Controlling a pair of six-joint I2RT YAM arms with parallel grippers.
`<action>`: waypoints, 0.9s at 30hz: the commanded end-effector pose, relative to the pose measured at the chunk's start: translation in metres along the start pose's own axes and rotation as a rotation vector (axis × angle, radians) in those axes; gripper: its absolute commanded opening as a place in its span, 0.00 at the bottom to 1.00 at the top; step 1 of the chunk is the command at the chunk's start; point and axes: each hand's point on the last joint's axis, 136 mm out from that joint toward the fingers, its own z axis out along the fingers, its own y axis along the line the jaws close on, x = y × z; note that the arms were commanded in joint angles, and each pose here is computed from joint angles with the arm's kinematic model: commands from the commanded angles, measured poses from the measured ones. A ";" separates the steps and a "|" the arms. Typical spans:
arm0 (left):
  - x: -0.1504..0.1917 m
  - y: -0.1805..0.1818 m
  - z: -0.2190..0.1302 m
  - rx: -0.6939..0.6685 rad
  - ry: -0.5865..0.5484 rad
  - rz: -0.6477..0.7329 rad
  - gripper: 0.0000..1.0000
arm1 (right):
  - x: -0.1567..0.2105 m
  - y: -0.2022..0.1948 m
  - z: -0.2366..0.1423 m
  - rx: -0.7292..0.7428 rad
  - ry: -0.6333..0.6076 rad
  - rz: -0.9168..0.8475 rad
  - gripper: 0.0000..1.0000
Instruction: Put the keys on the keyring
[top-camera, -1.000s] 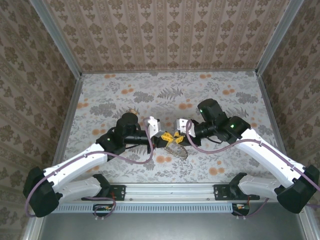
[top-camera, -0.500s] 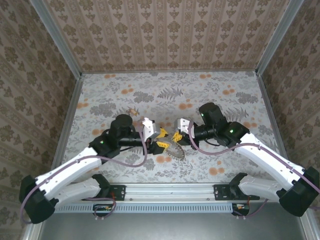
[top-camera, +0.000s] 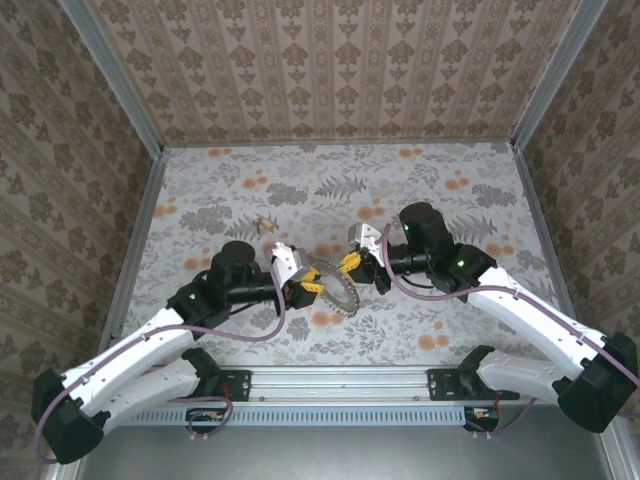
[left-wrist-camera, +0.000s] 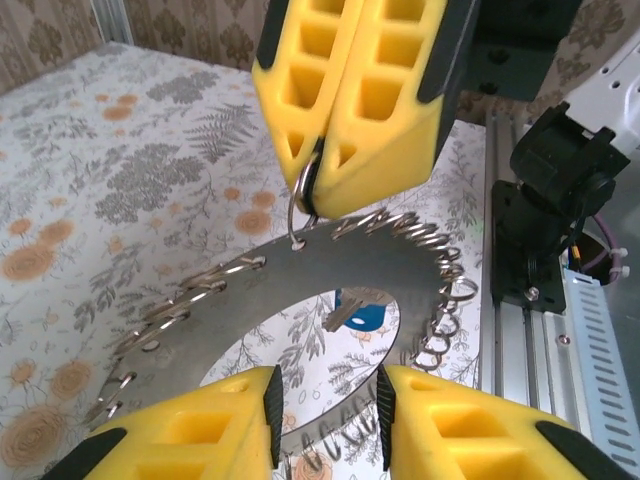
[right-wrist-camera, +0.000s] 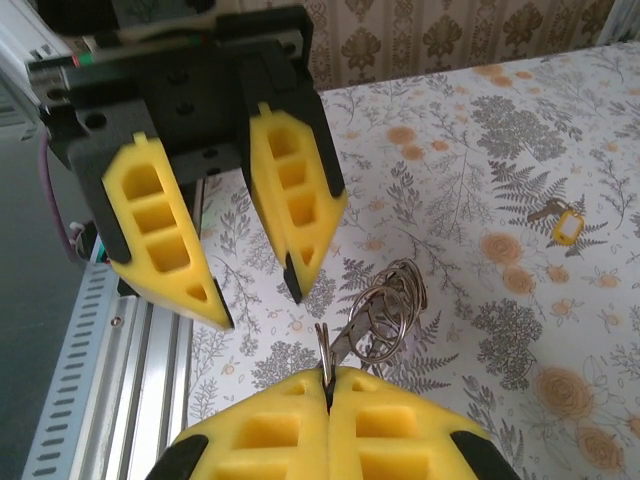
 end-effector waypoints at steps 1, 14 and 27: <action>-0.018 0.001 0.001 0.008 -0.037 0.015 0.33 | -0.013 0.004 0.000 -0.030 -0.053 -0.014 0.00; -0.007 0.005 0.024 0.052 -0.053 -0.038 0.40 | -0.008 0.004 0.011 -0.037 -0.042 0.029 0.00; -0.016 -0.021 0.023 0.152 -0.227 -0.115 0.64 | -0.033 -0.019 0.009 0.072 -0.119 0.085 0.00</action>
